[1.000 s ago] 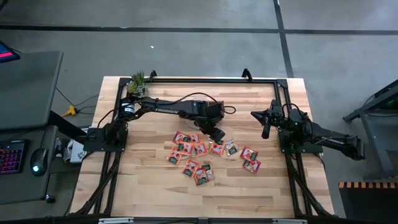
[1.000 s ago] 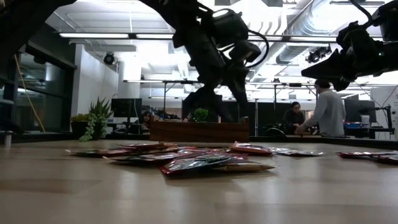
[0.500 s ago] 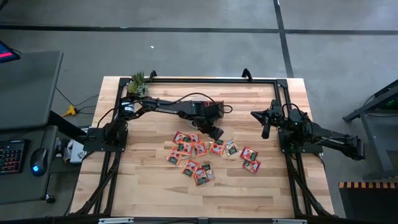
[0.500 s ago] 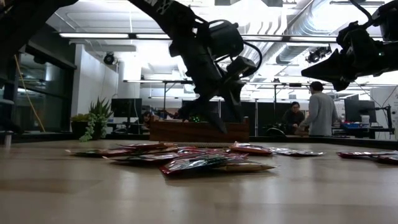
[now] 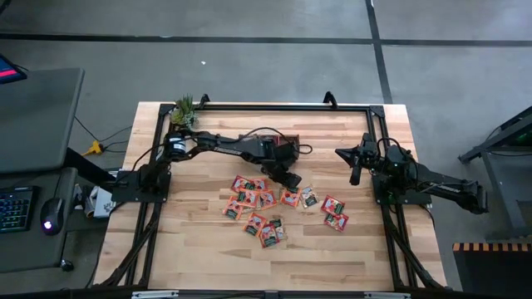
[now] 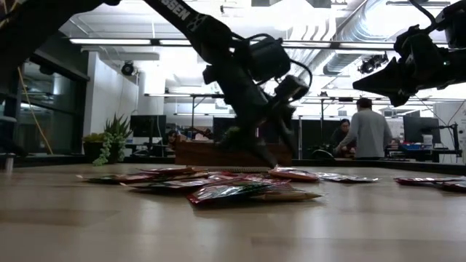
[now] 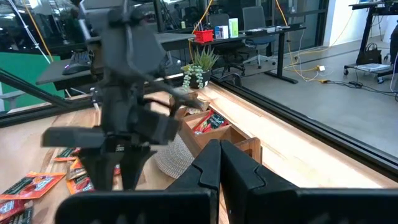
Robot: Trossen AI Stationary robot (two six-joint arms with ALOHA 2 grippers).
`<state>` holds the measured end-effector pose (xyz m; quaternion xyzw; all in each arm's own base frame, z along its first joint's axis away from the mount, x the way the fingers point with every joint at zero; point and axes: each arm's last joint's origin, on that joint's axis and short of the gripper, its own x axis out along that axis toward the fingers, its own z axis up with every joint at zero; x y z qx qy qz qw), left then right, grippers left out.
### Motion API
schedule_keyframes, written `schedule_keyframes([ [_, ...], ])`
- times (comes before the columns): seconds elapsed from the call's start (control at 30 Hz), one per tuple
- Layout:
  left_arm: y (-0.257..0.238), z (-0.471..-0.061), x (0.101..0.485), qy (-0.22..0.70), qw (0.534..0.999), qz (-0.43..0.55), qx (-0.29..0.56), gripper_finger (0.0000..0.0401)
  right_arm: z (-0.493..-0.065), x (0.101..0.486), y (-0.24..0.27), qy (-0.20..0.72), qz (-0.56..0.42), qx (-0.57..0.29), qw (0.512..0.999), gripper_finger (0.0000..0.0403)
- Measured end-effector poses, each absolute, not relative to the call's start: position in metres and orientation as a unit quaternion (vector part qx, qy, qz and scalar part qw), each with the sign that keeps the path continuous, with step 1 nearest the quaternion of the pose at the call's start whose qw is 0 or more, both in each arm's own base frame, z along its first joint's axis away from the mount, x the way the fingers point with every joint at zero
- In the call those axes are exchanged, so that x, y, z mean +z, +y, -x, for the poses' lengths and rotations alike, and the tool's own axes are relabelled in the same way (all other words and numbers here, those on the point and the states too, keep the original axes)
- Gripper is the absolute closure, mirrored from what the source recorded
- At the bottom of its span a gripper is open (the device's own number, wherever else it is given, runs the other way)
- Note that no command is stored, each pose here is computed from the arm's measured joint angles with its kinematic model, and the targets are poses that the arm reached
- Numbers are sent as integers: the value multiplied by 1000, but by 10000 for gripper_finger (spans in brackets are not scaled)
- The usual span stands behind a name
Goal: Pick & Place Tea
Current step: Put the orange tea bag in the right section of the wooden organizer
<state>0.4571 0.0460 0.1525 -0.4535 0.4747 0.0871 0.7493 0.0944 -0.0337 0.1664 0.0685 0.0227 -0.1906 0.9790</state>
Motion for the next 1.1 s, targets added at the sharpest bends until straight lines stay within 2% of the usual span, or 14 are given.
schedule_keyframes([
  [0.67, 44, -457, 150, 476, 752, 447, 89, 212, -94, 166, -34, 23, -69, -190, 979, 402],
  [1.1, 44, -457, 150, 476, 759, 437, 84, 319, -94, 166, -34, 23, -69, -190, 979, 402],
])
